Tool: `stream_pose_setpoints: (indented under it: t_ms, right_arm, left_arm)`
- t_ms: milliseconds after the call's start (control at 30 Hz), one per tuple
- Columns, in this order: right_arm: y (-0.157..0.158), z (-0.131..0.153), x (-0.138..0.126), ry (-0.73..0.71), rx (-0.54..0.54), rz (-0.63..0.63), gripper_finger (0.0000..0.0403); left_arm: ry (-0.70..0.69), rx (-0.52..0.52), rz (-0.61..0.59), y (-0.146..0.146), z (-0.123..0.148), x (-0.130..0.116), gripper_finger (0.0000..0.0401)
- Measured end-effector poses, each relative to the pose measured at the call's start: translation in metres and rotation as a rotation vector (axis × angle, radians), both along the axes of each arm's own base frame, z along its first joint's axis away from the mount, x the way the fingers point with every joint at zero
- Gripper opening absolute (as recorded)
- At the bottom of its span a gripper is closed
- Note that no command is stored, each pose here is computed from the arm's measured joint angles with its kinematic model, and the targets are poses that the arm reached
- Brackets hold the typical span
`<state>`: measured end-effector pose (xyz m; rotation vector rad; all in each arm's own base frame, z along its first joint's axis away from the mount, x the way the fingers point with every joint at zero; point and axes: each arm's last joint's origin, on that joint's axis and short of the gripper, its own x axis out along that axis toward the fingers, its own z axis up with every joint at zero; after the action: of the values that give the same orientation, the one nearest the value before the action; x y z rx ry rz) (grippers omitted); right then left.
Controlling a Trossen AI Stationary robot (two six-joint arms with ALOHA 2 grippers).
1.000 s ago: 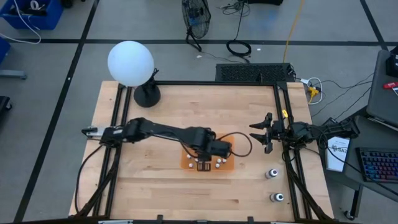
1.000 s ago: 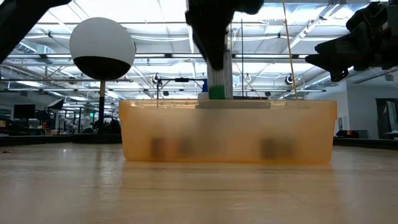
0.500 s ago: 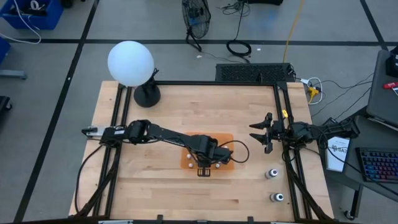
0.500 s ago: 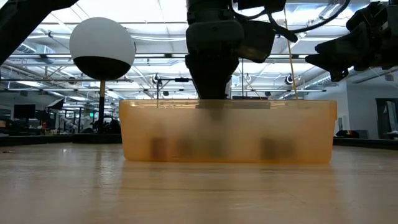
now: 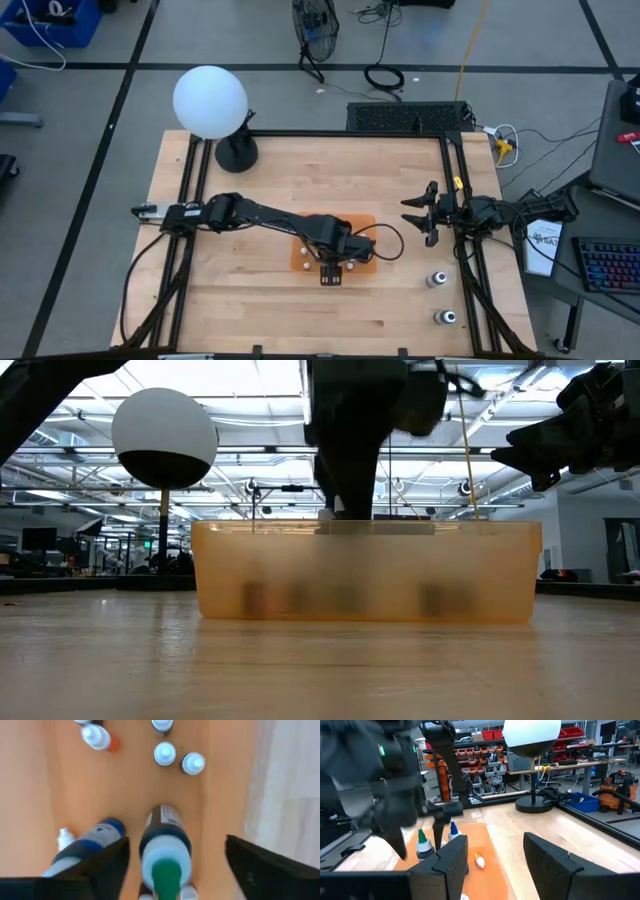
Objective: Pick & Place food coloring
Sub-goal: Put the large purple food coloring bottle into the container
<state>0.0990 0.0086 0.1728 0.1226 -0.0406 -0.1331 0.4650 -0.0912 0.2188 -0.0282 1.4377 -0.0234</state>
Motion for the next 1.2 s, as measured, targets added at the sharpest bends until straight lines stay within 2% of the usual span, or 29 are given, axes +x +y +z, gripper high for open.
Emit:
stream_pose_setpoints:
  t_ms: [100, 167, 267, 400, 567, 767, 867, 933, 1100, 1200]
  right_arm:
    - [0.0, 0.0, 0.0, 0.0, 0.0, 0.0, 0.0183]
    - [0.0, 0.0, 0.0, 0.0, 0.0, 0.0, 0.0183]
    - [0.0, 0.0, 0.0, 0.0, 0.0, 0.0, 0.0183]
    - [0.0, 0.0, 0.0, 0.0, 0.0, 0.0, 0.0183]
    - [0.0, 0.0, 0.0, 0.0, 0.0, 0.0, 0.0183]
    - [0.0, 0.0, 0.0, 0.0, 0.0, 0.0, 0.0183]
    - [0.0, 0.0, 0.0, 0.0, 0.0, 0.0, 0.0183]
    - [0.0, 0.0, 0.0, 0.0, 0.0, 0.0, 0.0183]
    - [0.0, 0.0, 0.0, 0.0, 0.0, 0.0, 0.0183]
    - [0.0, 0.0, 0.0, 0.0, 0.0, 0.0, 0.0183]
  left_arm:
    - [-0.033, 0.001, -0.022, 0.001, 0.02, 0.0, 0.0377]
    - [-0.065, 0.006, -0.059, 0.001, 0.036, -0.003, 0.0391]
    - [-0.17, 0.047, -0.084, 0.006, 0.076, -0.018, 0.0377]
    - [-0.388, 0.221, -0.006, 0.01, 0.143, -0.05, 0.0351]
    - [-0.621, 0.389, 0.059, -0.001, 0.213, -0.107, 0.0329]
    - [-0.781, 0.55, 0.18, -0.005, 0.252, -0.177, 0.0314]
    - [-0.868, 0.614, 0.252, 0.001, 0.259, -0.215, 0.031]
    - [-0.91, 0.627, 0.273, 0.005, 0.251, -0.235, 0.031]
    - [-1.057, 0.492, 0.327, 0.017, 0.203, -0.254, 0.0317]
    - [-1.15, 0.375, 0.249, 0.026, 0.162, -0.252, 0.0321]
